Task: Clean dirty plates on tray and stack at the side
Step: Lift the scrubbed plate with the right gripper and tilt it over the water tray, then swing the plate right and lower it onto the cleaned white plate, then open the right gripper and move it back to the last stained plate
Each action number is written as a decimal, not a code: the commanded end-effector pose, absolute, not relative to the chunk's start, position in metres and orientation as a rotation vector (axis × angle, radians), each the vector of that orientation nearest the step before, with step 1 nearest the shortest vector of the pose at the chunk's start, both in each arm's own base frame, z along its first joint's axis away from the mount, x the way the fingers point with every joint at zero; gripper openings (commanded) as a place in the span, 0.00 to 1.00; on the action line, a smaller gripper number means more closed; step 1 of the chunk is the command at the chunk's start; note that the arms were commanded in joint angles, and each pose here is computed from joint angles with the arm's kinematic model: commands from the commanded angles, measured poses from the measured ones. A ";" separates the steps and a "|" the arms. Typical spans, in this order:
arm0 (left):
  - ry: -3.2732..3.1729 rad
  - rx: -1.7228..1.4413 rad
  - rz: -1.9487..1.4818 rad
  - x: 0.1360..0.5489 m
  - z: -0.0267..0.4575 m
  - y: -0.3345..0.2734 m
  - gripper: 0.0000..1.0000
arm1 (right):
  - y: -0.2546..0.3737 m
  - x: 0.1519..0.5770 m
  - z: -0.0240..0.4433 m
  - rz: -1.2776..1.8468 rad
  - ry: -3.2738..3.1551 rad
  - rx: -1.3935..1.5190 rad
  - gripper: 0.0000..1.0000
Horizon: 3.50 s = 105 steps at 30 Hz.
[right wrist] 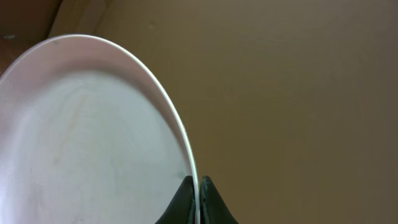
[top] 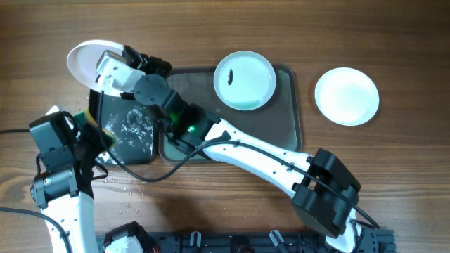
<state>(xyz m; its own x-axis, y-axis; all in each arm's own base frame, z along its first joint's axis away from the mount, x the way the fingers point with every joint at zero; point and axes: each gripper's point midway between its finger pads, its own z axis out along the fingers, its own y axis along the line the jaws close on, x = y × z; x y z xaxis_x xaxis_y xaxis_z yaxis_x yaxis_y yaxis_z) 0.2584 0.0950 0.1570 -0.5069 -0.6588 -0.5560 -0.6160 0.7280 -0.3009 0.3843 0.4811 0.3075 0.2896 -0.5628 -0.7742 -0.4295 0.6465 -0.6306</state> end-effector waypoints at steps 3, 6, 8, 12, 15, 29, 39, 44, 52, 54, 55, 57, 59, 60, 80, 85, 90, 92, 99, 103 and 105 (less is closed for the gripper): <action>2.250 -0.949 -0.052 0.259 0.164 0.101 0.04 | 0.480 0.386 0.316 -0.126 1.321 -0.905 0.04; 2.247 -0.947 -0.052 0.260 0.164 0.101 0.04 | 0.474 0.390 0.316 -0.114 1.362 -0.840 0.04; 2.247 -0.947 -0.052 0.260 0.164 0.101 0.04 | 0.474 0.390 0.315 -0.089 1.381 -0.814 0.04; 2.247 -0.947 -0.052 0.260 0.164 0.101 0.04 | 0.473 0.390 0.309 -0.084 1.405 -0.822 0.04; 2.247 -0.947 -0.052 0.260 0.164 0.101 0.04 | 0.473 0.390 0.308 -0.080 1.409 -0.819 0.04; 2.247 -0.947 -0.052 0.260 0.164 0.101 0.04 | 0.459 0.398 0.291 -0.024 1.546 -0.698 0.04; 2.248 -0.947 -0.052 0.260 0.164 0.101 0.04 | 0.444 0.388 0.215 0.573 2.058 -0.619 0.04; 2.248 -0.948 -0.053 0.260 0.164 0.101 0.05 | 0.392 0.395 0.241 0.710 2.173 -0.537 0.05; 2.248 -0.948 -0.053 0.260 0.164 0.101 0.05 | 0.267 0.420 0.223 0.665 2.443 -0.324 0.05; 2.247 -0.947 -0.053 0.260 0.164 0.101 0.05 | 0.232 0.426 0.212 0.617 2.514 -0.234 0.04; 2.247 -0.947 -0.053 0.260 0.164 0.101 0.05 | 0.209 0.430 0.206 0.589 2.550 -0.169 0.04; 2.247 -0.947 -0.054 0.260 0.164 0.101 0.05 | 0.175 0.437 0.201 0.553 2.585 -0.071 0.04; 2.247 -0.947 -0.054 0.260 0.164 0.101 0.05 | 0.144 0.440 0.196 0.521 2.612 0.019 0.04; 2.247 -0.947 -0.054 0.260 0.164 0.101 0.05 | 0.125 0.441 0.193 0.500 2.628 0.066 0.04; 2.295 -0.967 -0.057 0.263 0.150 0.101 0.04 | -0.126 0.389 0.100 -0.162 2.645 0.944 0.04; 2.294 -0.966 -0.058 0.263 0.150 0.101 0.04 | -0.146 0.373 0.078 -0.272 2.609 1.051 0.04; 2.292 -0.965 -0.058 0.263 0.151 0.102 0.04 | -0.148 0.370 0.075 -0.287 2.595 1.082 0.04; 2.292 -0.965 -0.058 0.264 0.151 0.102 0.04 | -0.145 0.365 0.073 -0.281 2.621 1.085 0.06; 2.287 -0.958 -0.071 0.266 0.152 0.100 0.04 | -0.112 0.369 0.067 -0.024 2.725 0.981 0.75; 2.288 -0.942 -0.097 0.268 0.153 0.097 0.04 | -0.049 0.391 0.076 0.432 2.746 0.768 0.69; 2.289 -0.942 -0.097 0.268 0.153 0.097 0.04 | -0.022 0.400 0.081 0.514 2.745 0.613 0.68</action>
<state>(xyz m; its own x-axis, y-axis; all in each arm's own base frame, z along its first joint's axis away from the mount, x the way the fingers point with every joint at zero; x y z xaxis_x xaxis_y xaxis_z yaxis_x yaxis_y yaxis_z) 0.2629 0.0959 0.1447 -0.5294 -0.6674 -0.5237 -0.6250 0.7243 -0.2911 0.3863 -0.0789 0.0686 -0.7881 0.5816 -0.2016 0.5421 0.8110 0.2202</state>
